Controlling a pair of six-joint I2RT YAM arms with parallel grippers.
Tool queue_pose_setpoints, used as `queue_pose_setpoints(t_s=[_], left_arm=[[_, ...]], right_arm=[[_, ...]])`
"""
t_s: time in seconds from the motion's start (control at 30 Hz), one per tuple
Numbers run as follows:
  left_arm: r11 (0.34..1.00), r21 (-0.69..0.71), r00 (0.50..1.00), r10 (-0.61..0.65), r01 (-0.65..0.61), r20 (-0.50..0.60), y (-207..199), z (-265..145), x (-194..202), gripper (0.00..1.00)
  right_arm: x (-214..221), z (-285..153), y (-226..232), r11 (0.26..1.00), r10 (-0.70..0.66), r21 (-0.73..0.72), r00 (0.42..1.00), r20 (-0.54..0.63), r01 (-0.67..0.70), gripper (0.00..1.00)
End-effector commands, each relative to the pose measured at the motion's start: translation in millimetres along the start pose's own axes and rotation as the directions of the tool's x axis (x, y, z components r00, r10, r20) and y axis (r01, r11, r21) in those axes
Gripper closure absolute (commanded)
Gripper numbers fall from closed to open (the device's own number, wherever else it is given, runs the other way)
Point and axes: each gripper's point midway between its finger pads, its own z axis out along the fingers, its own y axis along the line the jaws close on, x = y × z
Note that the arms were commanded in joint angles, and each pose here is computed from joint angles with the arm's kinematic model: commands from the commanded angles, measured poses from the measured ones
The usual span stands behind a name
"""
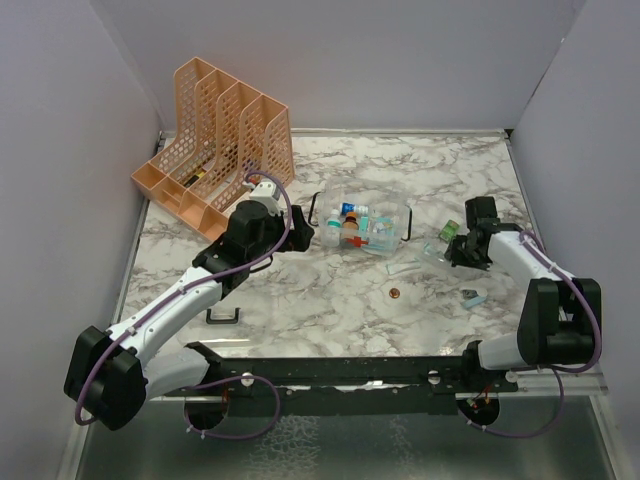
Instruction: Organize the medicine kit
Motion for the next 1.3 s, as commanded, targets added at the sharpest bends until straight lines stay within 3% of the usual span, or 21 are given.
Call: queue_pose_setpoints(t_s=[0.0, 0.13, 0.3, 0.4, 0.5, 0.6, 0.8, 0.9, 1.0, 1.27], left_arm=[[1.0, 0.002, 0.999, 0.01, -0.01, 0.039, -4.9, -3.4, -16.3, 0.08], [1.0, 0.002, 0.999, 0.011, -0.011, 0.04, -5.0, -3.3, -16.9, 0.08], [1.0, -0.003, 0.999, 0.01, -0.009, 0.041, -4.0, -3.3, -16.7, 0.08], [1.0, -0.001, 0.999, 0.008, -0.008, 0.044, -4.6, -2.9, -17.3, 0.08], [1.0, 0.0, 0.999, 0.007, -0.007, 0.044, -5.0, -2.5, -17.8, 0.08], [1.0, 0.0, 0.999, 0.007, -0.007, 0.045, -4.7, -3.1, -17.8, 0.08], [1.0, 0.0, 0.999, 0.001, -0.001, 0.045, -4.4, -4.4, -16.7, 0.08], [1.0, 0.006, 0.999, -0.004, 0.004, 0.047, -6.8, -4.6, -19.1, 0.08], [1.0, 0.017, 0.999, -0.009, 0.008, 0.054, -9.6, -3.5, -22.3, 0.08], [0.999, 0.032, 0.999, -0.026, 0.025, 0.042, -10.9, -1.9, -15.7, 0.08]], right_arm=[[-2.0, 1.0, 8.2, 0.998, 0.055, -0.027, 0.998, -0.003, -0.055, 0.99], [-6.1, 3.3, 6.1, 0.998, 0.059, -0.02, 0.998, 0.02, -0.059, 0.96], [-14.0, -3.6, 11.9, 0.999, 0.002, -0.039, 0.998, 0.065, 0.001, 0.63], [-17.3, -8.4, 14.5, 0.998, -0.037, -0.048, 0.996, 0.084, 0.041, 0.53], [-15.4, -17.1, 24.7, 0.987, -0.122, -0.095, 0.989, 0.081, 0.13, 0.52], [-7.9, -26.3, 39.4, 0.933, -0.318, -0.15, 0.945, 0.076, 0.327, 0.53], [8.1, -30.5, 32.2, 0.781, -0.604, -0.184, 0.797, 0.019, 0.596, 0.56], [30.7, -39.0, 29.9, 0.638, -0.739, -0.338, 0.673, -0.019, 0.692, 0.59], [41.5, -46.5, 19.3, 0.549, -0.802, -0.426, 0.597, -0.027, 0.719, 0.59], [59.8, -44.6, -7.5, 0.591, -0.788, -0.466, 0.594, -0.159, 0.659, 0.62]])
